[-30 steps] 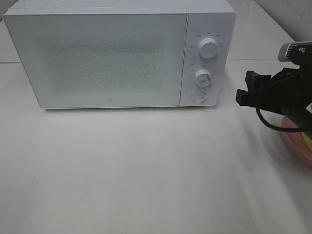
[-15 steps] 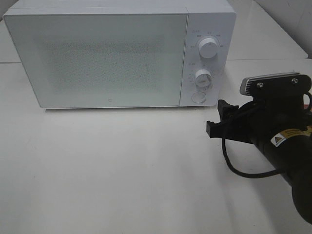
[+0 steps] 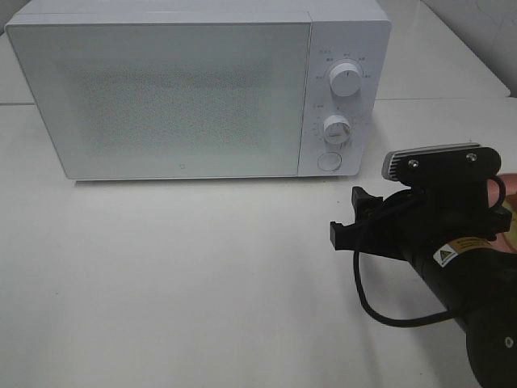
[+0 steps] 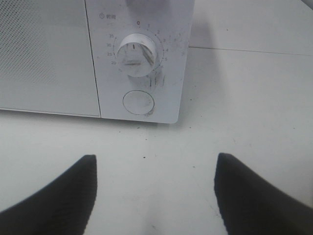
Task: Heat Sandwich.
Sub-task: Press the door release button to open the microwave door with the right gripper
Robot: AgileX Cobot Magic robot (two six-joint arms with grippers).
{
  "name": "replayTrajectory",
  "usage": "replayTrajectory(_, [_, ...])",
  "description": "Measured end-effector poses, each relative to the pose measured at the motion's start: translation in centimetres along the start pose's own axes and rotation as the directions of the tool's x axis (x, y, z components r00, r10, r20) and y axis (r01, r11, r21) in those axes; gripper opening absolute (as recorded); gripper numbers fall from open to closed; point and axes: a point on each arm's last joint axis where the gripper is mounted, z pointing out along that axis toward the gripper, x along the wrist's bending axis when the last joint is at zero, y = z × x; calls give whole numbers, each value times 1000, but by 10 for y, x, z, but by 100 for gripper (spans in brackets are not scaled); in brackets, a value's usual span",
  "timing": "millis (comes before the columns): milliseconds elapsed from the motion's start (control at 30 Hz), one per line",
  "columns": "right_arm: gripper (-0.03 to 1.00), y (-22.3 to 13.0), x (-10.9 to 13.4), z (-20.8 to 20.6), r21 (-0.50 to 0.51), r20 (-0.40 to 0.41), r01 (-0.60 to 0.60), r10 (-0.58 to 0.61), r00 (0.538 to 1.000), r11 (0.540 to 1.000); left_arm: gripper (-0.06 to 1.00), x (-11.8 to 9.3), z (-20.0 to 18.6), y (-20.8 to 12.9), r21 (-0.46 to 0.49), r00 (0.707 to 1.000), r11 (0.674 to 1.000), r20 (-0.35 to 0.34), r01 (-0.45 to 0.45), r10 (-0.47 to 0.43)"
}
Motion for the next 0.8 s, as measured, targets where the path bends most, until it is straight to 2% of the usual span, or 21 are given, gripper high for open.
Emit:
replayTrajectory(167, [67,0,0,0,0,0,-39,39,999,999,97,0,0,0,0,1000,1000,0,0,0])
replayTrajectory(300, [67,0,0,0,0,3,-176,176,984,984,97,0,0,0,0,1000,1000,0,0,0])
replayTrajectory(333, [67,0,0,0,0,3,-176,176,984,984,97,0,0,0,0,1000,1000,0,0,0])
replayTrajectory(467, [67,0,0,0,0,3,-362,362,932,932,97,0,0,0,0,1000,1000,0,0,0])
replayTrajectory(500, [67,0,0,0,-2,3,-441,441,897,897,97,0,0,0,0,1000,1000,0,0,0])
replayTrajectory(533, [67,0,0,0,-2,3,-441,441,897,897,97,0,0,0,0,1000,1000,0,0,0])
replayTrajectory(600, [67,0,0,0,-4,2,-529,529,848,848,97,0,0,0,0,1000,1000,0,0,0])
replayTrajectory(633, [67,0,0,0,-4,2,-579,579,816,816,97,0,0,0,0,1000,1000,0,0,0])
replayTrajectory(667, [67,0,0,0,-4,2,-673,673,739,739,97,0,0,0,0,1000,1000,0,0,0])
replayTrajectory(700, [67,0,0,0,-4,2,-673,673,739,739,97,0,0,0,0,1000,1000,0,0,0])
replayTrajectory(800, [67,0,0,0,-5,1,-789,789,615,615,97,0,0,0,0,1000,1000,0,0,0])
